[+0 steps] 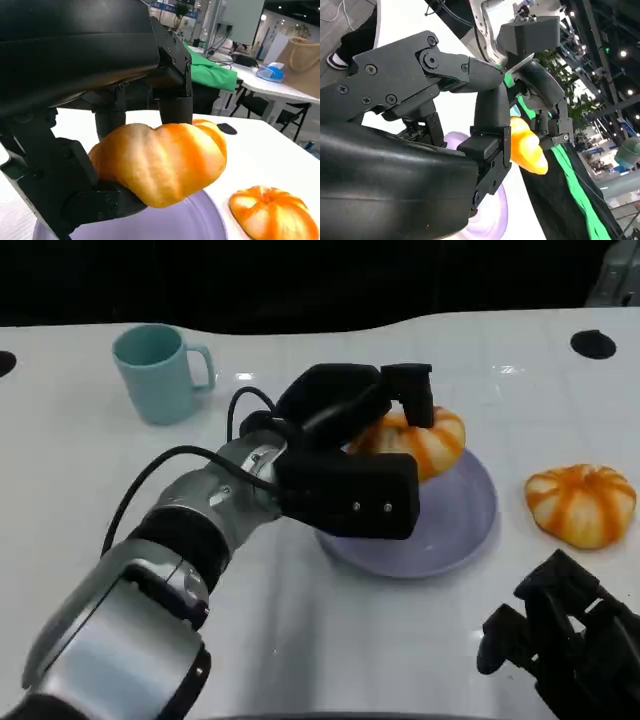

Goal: Grasp the bread from the table and place it into the plate.

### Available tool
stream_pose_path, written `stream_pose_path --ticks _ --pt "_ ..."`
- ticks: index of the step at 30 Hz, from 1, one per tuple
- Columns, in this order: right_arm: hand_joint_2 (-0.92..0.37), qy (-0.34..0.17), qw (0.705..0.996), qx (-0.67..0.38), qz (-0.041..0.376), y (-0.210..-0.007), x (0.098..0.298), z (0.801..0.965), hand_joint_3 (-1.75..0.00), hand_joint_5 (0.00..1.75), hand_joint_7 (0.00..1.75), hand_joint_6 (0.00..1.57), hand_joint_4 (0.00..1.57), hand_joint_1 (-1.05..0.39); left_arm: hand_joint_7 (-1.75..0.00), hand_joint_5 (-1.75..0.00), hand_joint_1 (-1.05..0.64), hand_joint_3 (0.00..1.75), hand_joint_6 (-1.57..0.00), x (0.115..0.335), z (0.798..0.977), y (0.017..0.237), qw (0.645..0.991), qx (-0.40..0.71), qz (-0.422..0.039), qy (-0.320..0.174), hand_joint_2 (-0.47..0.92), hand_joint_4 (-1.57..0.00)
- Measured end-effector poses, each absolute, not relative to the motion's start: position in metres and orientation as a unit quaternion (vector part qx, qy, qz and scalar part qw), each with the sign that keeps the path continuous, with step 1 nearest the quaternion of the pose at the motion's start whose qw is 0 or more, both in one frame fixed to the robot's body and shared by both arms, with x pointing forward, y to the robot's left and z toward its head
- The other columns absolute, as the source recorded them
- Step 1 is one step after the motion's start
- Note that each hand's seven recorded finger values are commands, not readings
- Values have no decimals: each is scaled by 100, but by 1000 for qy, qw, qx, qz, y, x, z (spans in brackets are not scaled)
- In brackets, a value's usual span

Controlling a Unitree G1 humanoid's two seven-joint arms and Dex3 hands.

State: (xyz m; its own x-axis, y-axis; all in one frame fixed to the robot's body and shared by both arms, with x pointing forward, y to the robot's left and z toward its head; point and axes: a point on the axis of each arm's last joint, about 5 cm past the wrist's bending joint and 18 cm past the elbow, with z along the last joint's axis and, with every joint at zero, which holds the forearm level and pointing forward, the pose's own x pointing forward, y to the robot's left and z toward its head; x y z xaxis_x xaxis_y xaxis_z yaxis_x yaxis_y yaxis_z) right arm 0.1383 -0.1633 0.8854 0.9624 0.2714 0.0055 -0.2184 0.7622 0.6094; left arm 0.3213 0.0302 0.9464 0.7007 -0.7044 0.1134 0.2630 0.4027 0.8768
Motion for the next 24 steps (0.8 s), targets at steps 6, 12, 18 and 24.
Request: stream_pose_path --ticks 6,12,18,24 --pt "-73 38 938 318 133 -162 138 887 -61 175 160 51 66 -52 -175 -175 -18 102 -73 314 938 17 779 484 -325 -229 59 -91" --pt "-74 40 938 319 131 -162 137 887 -59 175 158 51 66 -52 -175 -175 -17 79 -64 312 935 12 768 509 -319 -222 66 -89" --pt "-76 41 938 320 130 -161 136 887 -57 175 157 51 65 -52 -159 -175 -13 69 -64 310 932 5 769 521 -300 -216 67 -83" --pt "-76 41 938 320 130 -161 136 887 -55 175 157 53 66 -53 -37 -78 -19 11 -87 309 932 0 779 518 -290 -202 88 -71"
